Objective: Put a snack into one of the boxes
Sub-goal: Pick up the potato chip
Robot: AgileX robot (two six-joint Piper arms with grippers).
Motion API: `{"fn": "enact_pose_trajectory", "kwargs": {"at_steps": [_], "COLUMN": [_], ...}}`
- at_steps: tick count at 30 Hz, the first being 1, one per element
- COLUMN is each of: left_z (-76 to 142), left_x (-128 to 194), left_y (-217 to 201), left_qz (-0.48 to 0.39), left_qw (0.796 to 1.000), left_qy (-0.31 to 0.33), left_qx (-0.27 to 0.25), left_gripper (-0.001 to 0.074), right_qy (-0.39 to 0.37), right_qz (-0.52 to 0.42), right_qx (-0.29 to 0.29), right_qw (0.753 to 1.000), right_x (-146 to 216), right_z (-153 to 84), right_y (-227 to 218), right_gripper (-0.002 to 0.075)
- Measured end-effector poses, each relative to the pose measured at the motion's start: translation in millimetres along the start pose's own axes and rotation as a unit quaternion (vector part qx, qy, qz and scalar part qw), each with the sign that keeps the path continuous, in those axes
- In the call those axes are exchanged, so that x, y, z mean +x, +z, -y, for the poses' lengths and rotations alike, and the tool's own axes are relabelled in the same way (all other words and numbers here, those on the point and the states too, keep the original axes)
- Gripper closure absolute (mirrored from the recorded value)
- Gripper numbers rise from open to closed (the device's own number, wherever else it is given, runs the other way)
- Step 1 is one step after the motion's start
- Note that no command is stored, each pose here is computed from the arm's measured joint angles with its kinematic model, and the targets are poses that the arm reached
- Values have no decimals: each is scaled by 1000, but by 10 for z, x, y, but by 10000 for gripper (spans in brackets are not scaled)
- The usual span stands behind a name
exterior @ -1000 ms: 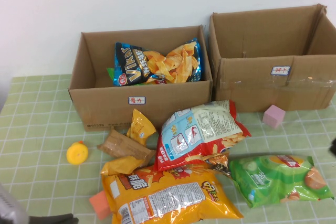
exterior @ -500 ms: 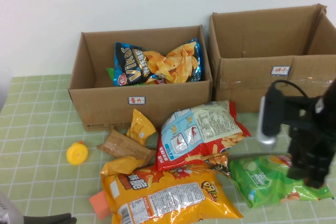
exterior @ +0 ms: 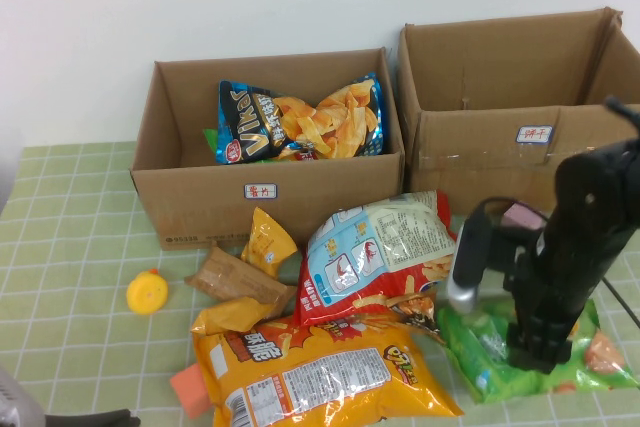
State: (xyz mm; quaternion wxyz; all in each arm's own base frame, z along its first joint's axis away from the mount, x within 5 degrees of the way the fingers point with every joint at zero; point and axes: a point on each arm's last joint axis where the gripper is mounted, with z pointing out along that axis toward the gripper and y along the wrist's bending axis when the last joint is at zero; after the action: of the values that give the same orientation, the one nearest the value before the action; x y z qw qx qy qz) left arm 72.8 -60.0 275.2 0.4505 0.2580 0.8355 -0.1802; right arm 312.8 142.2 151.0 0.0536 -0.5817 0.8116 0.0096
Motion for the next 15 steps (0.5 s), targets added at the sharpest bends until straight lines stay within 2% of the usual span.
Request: {"fn": "enact_pose_trajectory", "kwargs": {"at_steps": [7, 9, 12, 13, 15], "left_z": [-25, -37, -52, -56, -62], "left_x": [-3, -5, -9, -10, -12], "left_y": [0, -1, -2, -2, -2], "left_qz": [2, 3, 5, 5, 6], "left_qw": [1000, 1000, 999, 999, 999], "left_qy": [-7, 1, 13, 16, 20], "left_qx": [-14, -20, -29, -31, -34], "left_gripper": [736, 736, 736, 736, 736], "right_qy": [-18, -19, -18, -14, -3], "right_qz": [-20, -20, -23, -25, -33], "right_qx": [-9, -8, -8, -5, -1], "right_qw": [1000, 1000, 1000, 1000, 999], "right_x": [-6, -8, -8, -9, -3], "right_z": [31, 36, 41, 52, 66], "right_y": [194, 191, 182, 165, 129], "right_gripper": [216, 278, 431, 505, 536]}}
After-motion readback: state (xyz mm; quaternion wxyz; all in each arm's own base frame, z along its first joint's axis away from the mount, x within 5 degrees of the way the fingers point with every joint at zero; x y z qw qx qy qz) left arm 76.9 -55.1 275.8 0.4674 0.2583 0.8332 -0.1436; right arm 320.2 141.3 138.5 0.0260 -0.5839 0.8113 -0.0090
